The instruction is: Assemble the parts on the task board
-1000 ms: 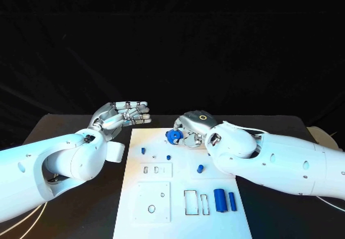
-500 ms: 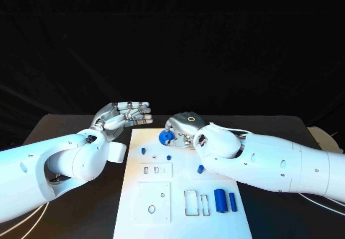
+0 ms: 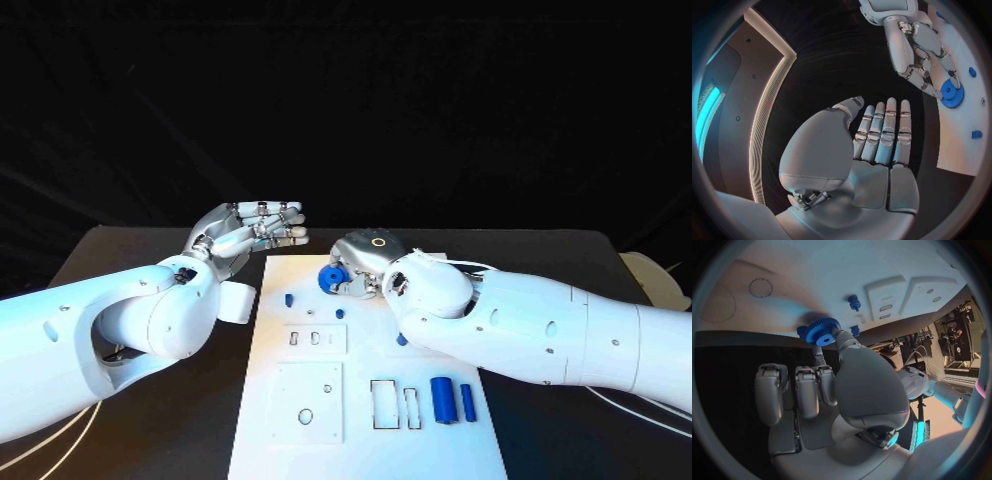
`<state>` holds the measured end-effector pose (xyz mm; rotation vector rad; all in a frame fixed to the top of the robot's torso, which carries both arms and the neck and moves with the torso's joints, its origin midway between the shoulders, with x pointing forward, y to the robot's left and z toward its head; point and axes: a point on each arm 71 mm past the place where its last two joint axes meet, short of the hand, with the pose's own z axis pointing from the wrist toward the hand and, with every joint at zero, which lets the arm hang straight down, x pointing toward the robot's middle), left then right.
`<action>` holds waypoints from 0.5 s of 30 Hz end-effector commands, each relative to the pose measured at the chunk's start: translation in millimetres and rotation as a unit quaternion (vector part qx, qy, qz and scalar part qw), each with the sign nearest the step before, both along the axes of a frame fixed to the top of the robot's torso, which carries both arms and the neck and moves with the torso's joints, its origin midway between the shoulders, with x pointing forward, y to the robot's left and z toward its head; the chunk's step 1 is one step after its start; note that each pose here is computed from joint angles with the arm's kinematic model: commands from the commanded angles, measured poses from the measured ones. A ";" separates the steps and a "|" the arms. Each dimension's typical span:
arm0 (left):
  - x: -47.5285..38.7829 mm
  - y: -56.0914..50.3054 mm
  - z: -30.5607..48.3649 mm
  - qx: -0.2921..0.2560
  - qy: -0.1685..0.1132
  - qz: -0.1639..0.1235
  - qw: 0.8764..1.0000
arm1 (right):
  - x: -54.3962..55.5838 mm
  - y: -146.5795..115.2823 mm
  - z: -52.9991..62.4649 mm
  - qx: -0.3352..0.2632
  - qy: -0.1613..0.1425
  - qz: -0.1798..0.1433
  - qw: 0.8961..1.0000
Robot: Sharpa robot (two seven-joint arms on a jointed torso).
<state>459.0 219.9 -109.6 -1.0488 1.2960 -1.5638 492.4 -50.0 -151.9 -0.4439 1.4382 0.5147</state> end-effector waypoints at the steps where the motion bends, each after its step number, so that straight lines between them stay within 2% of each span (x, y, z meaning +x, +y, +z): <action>1: -0.3 -2.5 1.2 -0.004 -0.003 -0.010 1.000 | -0.6 1.8 -3.3 -0.006 0.006 0.004 1.000; 15: 0.8 -2.6 0.7 -0.004 -0.002 -0.010 1.000 | 4.0 0.2 -8.7 -0.003 0.013 -0.002 1.000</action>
